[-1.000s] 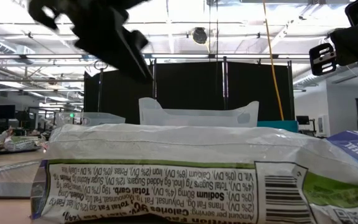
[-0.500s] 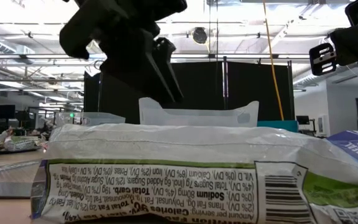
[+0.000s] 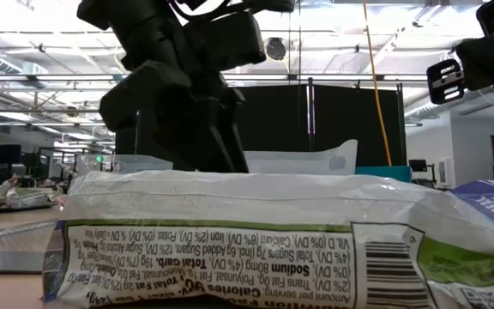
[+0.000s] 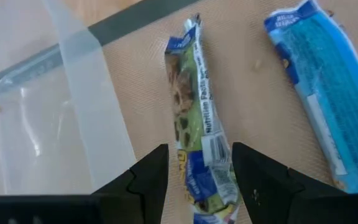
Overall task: Pick and place Granola Bars by type
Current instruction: Put the snack into the center bin
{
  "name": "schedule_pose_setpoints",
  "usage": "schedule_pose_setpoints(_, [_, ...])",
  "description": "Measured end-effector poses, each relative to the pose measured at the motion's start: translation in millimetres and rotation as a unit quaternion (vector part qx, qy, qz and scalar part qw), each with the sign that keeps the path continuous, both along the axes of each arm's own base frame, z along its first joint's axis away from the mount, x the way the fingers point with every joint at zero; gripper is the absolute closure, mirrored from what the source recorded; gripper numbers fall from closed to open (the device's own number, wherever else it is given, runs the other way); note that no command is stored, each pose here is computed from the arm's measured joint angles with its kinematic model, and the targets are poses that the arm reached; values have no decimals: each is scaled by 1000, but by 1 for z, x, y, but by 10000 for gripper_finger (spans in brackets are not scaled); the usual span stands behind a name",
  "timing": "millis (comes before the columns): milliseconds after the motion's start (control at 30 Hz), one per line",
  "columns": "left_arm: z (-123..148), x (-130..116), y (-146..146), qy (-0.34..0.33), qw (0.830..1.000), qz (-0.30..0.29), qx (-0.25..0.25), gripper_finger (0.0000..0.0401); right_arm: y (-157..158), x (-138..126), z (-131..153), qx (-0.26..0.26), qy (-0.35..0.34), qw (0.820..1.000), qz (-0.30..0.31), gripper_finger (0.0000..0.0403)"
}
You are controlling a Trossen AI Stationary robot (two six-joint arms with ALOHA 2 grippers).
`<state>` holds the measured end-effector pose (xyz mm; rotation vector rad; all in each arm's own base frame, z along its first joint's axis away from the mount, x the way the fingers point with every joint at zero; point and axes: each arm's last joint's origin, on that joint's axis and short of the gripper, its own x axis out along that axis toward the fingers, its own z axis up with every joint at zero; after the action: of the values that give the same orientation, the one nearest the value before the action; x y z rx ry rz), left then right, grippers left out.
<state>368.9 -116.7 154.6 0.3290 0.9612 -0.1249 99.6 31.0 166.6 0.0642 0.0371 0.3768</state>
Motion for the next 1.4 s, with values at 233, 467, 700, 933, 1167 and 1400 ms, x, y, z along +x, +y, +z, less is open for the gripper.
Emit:
schedule_pose_setpoints(233, [-5, 3, 4, 7, 1000, 21, -7, 217, 0, 0, 0, 0, 0, 1000, 0, 403])
schedule_pose_setpoints(467, [-8, 1, -3, 14, 1000, 10, -20, 217, 0, 0, 0, 0, 0, 1000, 0, 403])
schedule_pose_setpoints(700, [-10, -2, -3, 29, 998, 38, -39, 217, 0, 0, 0, 0, 0, 1000, 0, 403])
schedule_pose_setpoints(933, [-16, -6, -10, 41, 998, 33, -33, 217, 0, 0, 0, 0, 0, 1000, 0, 403])
schedule_pose_setpoints(1167, [-15, -6, -10, 32, 999, 29, -14, 217, 0, 0, 0, 0, 1, 1000, 0, 403])
schedule_pose_setpoints(1400, [-14, -5, -8, 30, 999, 33, -11, 217, 0, 0, 0, 0, 1, 1000, 0, 403])
